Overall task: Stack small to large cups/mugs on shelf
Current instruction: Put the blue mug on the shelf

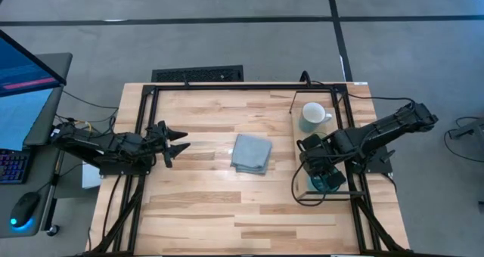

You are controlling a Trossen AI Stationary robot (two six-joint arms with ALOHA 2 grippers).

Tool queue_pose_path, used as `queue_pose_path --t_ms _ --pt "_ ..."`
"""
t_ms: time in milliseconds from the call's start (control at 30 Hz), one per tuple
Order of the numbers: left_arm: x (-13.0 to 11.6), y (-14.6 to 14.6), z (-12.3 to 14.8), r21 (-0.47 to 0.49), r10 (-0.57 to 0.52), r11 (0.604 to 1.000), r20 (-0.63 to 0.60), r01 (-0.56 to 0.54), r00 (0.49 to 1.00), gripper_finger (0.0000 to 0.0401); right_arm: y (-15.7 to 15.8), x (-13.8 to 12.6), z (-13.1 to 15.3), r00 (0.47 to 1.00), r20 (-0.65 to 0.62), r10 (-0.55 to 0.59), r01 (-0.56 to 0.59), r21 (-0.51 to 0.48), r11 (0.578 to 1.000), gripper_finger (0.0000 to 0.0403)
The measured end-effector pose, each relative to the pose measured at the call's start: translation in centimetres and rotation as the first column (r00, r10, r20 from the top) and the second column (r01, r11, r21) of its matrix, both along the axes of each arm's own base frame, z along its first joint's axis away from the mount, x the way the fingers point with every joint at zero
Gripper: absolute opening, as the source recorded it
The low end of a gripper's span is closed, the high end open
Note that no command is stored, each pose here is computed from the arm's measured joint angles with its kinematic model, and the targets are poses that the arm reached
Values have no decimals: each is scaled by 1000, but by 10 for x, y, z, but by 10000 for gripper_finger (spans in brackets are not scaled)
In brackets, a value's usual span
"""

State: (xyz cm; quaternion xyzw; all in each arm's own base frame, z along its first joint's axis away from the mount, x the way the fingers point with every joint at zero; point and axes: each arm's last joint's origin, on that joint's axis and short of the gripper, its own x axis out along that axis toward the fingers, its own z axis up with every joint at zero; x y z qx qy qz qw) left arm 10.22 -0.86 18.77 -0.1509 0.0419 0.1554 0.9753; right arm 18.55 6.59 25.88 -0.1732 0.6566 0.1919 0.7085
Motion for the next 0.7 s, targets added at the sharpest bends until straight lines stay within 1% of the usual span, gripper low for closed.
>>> queue_pose_path --t_ms 400,700 --pt "0 0 0 -1 0 1000 0 0 1000 224 0 -1 1 1000 -10 -7 7 -3 1000 97" --pt "0 0 -1 0 0 1000 -7 0 1000 224 0 0 1 1000 0 14 -14 -6 1000 97"
